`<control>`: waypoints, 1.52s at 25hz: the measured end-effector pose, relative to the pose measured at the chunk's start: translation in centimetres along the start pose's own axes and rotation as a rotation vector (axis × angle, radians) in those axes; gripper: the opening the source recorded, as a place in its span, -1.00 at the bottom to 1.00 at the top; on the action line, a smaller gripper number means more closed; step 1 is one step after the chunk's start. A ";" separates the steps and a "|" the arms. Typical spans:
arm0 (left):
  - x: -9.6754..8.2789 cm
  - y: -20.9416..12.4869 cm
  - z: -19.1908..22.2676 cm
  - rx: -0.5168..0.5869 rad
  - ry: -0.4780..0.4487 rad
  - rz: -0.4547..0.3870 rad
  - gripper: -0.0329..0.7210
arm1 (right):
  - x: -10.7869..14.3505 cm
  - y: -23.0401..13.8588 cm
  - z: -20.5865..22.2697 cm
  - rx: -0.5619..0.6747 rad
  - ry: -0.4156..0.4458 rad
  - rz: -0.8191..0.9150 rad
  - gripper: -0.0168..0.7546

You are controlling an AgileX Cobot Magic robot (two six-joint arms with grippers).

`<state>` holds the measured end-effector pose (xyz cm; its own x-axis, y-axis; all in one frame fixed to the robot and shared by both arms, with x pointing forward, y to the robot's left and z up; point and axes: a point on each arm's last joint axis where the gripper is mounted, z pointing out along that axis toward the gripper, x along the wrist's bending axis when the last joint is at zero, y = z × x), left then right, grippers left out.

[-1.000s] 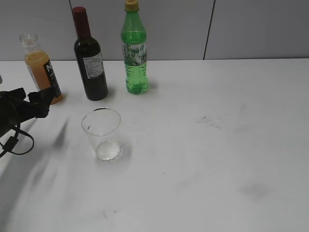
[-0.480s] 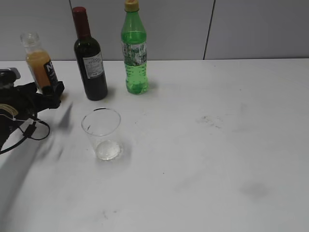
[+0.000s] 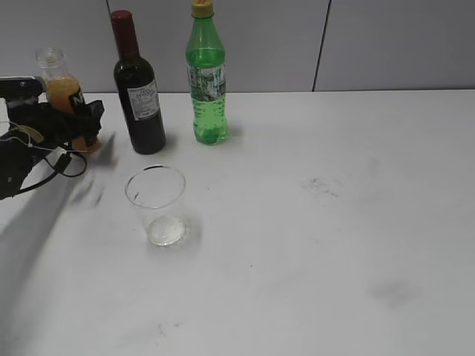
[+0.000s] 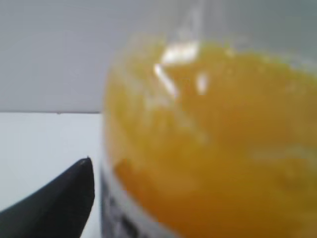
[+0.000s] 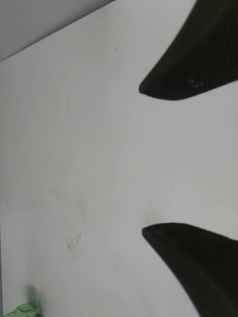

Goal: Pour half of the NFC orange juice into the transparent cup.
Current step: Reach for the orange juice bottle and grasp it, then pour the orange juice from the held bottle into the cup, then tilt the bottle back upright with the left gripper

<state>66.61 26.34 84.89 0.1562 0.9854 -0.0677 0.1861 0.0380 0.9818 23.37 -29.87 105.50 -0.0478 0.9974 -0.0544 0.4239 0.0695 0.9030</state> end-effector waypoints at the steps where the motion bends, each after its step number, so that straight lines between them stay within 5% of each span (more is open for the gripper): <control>1: 0.0 0.2 0.3 0.005 0.002 0.001 0.90 | 0.0 0.0 0.0 0.000 0.000 0.000 0.58; 6: 0.1 0.7 0.8 -0.002 0.003 0.004 0.82 | 0.0 0.0 0.0 0.000 0.000 0.000 0.58; 12: 0.0 0.7 0.8 0.000 -0.001 0.006 0.33 | 0.0 0.0 0.0 0.000 0.000 0.000 0.58; 24: -0.1 0.9 -1.9 0.060 0.005 0.034 0.34 | 0.0 0.0 0.0 0.000 0.000 0.000 0.58; 38: -1.8 4.3 -14.6 0.062 -0.006 0.155 0.34 | 0.0 0.0 0.0 0.000 0.000 0.000 0.58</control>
<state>52.97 27.11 91.79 0.1939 0.9775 0.0826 0.2186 -0.1251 0.9678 23.37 -29.87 105.50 -0.0478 0.9974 -0.0544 0.4239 0.0695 0.9030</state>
